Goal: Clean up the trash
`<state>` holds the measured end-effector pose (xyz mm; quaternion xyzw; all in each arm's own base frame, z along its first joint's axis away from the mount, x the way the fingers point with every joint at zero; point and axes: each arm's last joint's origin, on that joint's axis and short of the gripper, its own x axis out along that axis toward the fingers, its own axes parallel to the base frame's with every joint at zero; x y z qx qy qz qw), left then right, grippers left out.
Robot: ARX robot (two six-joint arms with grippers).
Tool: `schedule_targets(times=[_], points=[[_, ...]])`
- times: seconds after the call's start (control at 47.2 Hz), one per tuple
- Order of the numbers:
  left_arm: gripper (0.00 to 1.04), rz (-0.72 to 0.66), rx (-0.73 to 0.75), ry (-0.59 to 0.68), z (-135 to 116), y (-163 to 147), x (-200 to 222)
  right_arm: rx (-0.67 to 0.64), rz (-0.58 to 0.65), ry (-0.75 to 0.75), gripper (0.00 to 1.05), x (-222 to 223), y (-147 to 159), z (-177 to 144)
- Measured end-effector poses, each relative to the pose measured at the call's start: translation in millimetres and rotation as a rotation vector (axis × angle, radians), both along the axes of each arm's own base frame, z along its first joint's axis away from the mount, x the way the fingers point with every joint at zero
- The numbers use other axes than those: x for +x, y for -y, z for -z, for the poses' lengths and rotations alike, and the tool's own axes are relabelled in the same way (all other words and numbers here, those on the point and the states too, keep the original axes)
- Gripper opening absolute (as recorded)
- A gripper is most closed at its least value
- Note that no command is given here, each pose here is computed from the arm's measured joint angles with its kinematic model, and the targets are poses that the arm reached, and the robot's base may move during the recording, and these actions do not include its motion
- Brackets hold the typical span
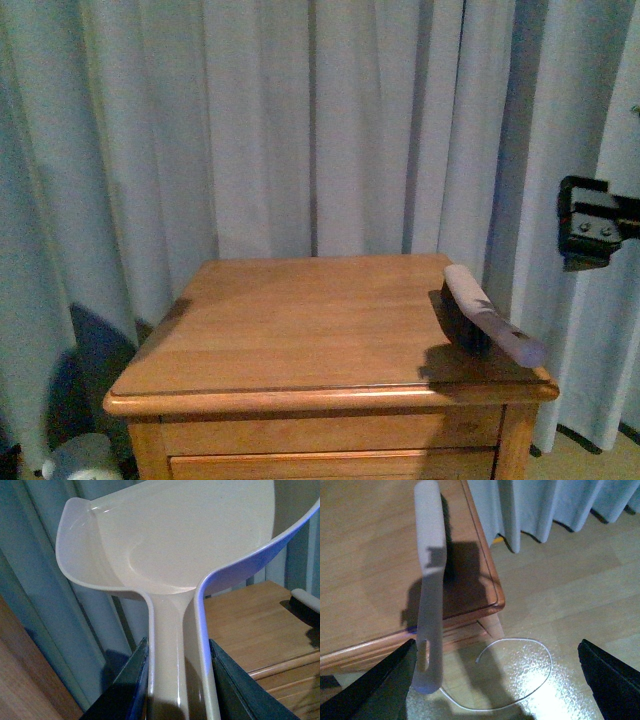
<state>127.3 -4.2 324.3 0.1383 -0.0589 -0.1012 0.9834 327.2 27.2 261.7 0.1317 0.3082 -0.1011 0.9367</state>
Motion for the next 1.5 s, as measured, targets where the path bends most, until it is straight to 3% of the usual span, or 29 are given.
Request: schedule_targets(times=[0.529, 1.08, 1.44, 1.504], points=[[0.29, 0.000, 0.000, 0.000, 0.0, 0.0, 0.0, 0.030, 0.041, -0.093, 0.97, 59.2, -23.3, 37.4], [0.29, 0.000, 0.000, 0.000, 0.0, 0.0, 0.0, 0.031, 0.029, -0.141, 0.97, 84.3, -46.4, 79.3], [0.29, 0.000, 0.000, 0.000, 0.0, 0.0, 0.0, 0.040, 0.005, -0.134, 0.29, 85.3, -46.7, 78.6], [0.29, 0.000, 0.000, 0.000, 0.0, 0.0, 0.0, 0.039, 0.005, -0.133, 0.22, 85.3, -46.3, 78.4]])
